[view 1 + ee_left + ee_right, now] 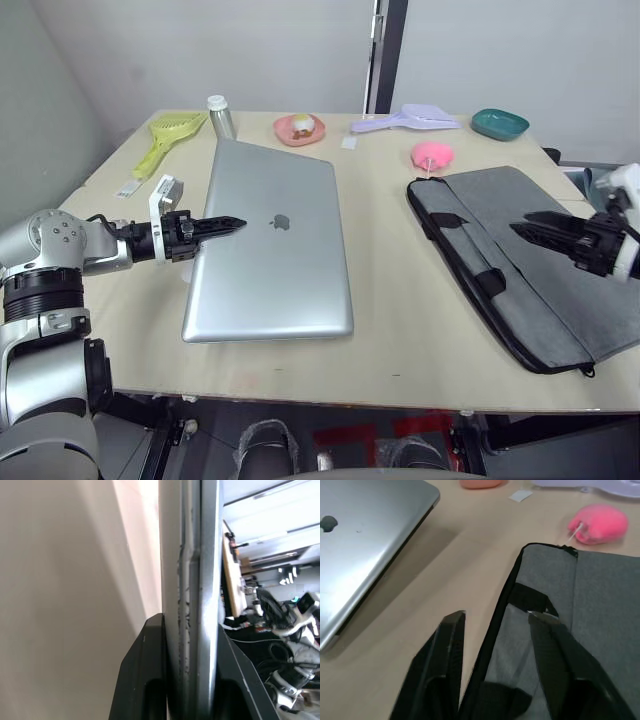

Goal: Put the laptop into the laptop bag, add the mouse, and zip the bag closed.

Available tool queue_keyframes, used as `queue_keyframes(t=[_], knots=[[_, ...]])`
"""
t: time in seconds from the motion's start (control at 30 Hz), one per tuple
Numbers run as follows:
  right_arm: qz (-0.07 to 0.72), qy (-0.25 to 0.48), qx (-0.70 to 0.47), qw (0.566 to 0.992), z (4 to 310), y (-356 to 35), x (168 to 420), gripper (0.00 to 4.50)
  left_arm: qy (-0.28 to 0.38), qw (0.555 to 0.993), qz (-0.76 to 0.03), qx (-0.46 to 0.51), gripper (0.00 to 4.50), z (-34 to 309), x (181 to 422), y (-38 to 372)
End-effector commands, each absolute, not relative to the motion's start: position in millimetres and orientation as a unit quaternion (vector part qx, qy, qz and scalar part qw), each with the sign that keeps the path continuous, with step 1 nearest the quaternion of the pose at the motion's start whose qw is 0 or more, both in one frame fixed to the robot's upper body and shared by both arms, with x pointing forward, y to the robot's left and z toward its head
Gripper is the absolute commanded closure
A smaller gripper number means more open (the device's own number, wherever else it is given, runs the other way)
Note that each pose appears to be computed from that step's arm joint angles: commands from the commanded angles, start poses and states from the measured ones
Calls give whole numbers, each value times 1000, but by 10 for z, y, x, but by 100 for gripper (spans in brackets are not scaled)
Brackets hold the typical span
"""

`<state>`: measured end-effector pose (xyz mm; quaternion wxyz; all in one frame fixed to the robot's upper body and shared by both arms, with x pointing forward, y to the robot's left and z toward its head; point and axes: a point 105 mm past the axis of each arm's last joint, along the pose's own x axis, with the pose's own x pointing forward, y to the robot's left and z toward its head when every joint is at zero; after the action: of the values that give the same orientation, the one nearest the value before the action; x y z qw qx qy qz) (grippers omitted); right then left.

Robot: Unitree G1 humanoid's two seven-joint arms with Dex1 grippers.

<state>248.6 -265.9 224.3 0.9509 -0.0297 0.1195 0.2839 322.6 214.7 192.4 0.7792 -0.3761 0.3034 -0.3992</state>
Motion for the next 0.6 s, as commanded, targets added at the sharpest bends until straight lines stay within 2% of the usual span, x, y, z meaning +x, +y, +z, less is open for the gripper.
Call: queue_keyframes(t=[0.03, 0.13, 0.2, 0.33, 0.4, 0.6], knots=[[276, 110, -24, 954, 2336, -2670, 2252, 100, 275, 755, -472, -363, 419, 2247, 3144, 2007], [270, 121, -24, 955, 2327, -2664, 2241, 3, 288, 749, -469, -369, 419, 2210, 3169, 1977], [257, 152, -33, 954, 2221, -2632, 2340, 3, 284, 744, -472, -379, 419, 2236, 3221, 1935], [182, 227, -83, 953, 1831, -2675, 2746, 3, 271, 721, -499, -396, 419, 2293, 3289, 1739], [176, 241, -81, 951, 1708, -2647, 2877, 3, 269, 714, -509, -399, 419, 2292, 3302, 1654], [191, 269, -81, 941, 1442, -2524, 3016, 3, 256, 705, -515, -415, 419, 2248, 3337, 1518]])
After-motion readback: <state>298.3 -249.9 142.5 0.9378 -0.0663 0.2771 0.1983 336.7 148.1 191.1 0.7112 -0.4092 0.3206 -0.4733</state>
